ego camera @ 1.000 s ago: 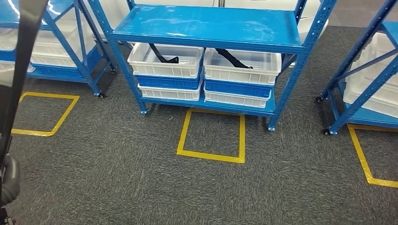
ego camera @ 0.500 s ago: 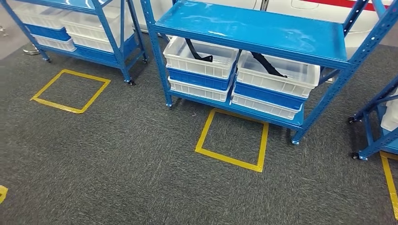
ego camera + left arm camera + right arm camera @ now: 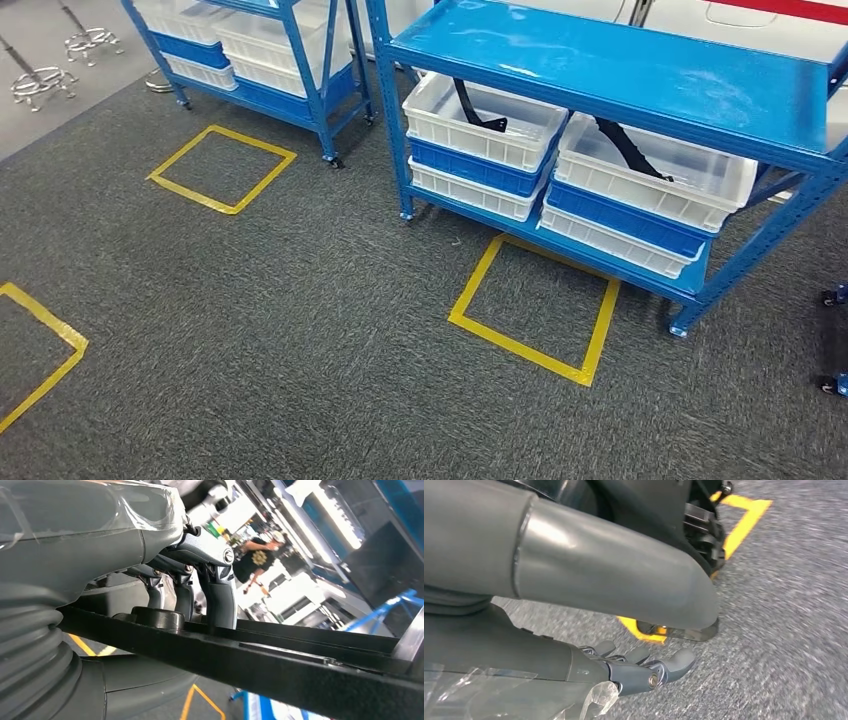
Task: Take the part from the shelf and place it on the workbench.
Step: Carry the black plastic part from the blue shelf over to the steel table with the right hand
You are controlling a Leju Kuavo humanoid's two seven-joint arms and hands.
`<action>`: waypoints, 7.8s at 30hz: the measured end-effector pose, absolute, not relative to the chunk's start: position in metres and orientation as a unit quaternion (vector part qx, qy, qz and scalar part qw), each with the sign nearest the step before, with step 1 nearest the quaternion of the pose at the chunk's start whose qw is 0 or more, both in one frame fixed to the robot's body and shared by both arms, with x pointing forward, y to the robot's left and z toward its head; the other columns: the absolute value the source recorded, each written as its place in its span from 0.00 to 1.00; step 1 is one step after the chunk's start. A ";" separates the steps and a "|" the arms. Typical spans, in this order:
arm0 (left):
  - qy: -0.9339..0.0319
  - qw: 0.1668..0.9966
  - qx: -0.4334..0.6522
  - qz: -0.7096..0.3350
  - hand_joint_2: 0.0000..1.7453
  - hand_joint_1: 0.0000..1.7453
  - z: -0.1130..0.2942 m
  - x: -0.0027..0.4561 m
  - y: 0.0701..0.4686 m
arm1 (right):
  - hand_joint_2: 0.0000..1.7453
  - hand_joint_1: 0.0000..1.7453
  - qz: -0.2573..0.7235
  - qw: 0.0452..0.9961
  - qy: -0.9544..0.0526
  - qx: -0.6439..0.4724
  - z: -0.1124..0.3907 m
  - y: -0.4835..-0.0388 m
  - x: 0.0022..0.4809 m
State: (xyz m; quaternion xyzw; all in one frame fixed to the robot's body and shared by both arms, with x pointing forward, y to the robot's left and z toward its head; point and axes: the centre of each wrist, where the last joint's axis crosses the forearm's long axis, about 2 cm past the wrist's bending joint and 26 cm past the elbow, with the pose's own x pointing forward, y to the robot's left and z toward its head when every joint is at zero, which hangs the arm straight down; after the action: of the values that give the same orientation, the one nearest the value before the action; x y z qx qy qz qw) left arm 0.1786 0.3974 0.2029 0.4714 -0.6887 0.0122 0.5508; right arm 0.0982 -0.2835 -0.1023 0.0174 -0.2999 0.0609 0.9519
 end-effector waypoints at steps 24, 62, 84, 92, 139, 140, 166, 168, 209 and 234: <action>-0.732 0.532 0.423 -0.049 1.00 1.00 0.223 0.215 0.371 | 0.00 0.00 0.186 0.927 -0.311 -0.100 -0.084 -0.341 0.155; -0.771 0.516 0.360 -0.096 1.00 1.00 0.230 0.260 0.339 | 0.00 0.00 0.267 0.917 -0.289 -0.063 -0.072 -0.338 0.185; -0.764 0.526 0.354 -0.121 1.00 1.00 0.213 0.262 0.327 | 0.00 0.00 0.296 0.915 -0.268 -0.059 -0.074 -0.344 0.179; -0.761 0.531 0.352 -0.120 1.00 1.00 0.212 0.265 0.328 | 0.00 0.00 0.294 0.915 -0.270 -0.058 -0.074 -0.344 0.179; -0.755 0.548 0.353 -0.075 1.00 1.00 0.214 0.284 0.362 | 0.00 0.00 0.294 0.888 -0.352 -0.019 -0.041 -0.264 0.249; -0.755 0.548 0.353 -0.076 1.00 1.00 0.213 0.285 0.362 | 0.00 0.00 0.294 0.888 -0.352 -0.018 -0.041 -0.264 0.249; -0.742 0.582 0.328 -0.062 1.00 1.00 0.197 0.279 0.351 | 0.00 0.00 0.272 0.893 -0.350 -0.074 -0.052 -0.298 0.230; -0.740 0.588 0.320 -0.061 1.00 1.00 0.194 0.278 0.349 | 0.00 0.00 0.275 0.894 -0.344 -0.078 -0.054 -0.299 0.226; -0.753 0.589 0.287 -0.064 1.00 1.00 0.191 0.278 0.339 | 0.00 0.00 0.330 0.881 -0.331 -0.078 -0.057 -0.291 0.219; -0.771 0.579 0.257 -0.069 1.00 1.00 0.203 0.286 0.346 | 0.00 0.00 0.365 0.869 -0.329 -0.060 -0.060 -0.272 0.213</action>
State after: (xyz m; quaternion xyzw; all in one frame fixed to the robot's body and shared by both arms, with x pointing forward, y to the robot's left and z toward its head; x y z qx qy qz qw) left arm 0.2858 0.3459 0.2029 0.2574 -0.7706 -0.0692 0.5789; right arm 0.2125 -0.2721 -0.0601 -0.0598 -0.3287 0.3648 0.8691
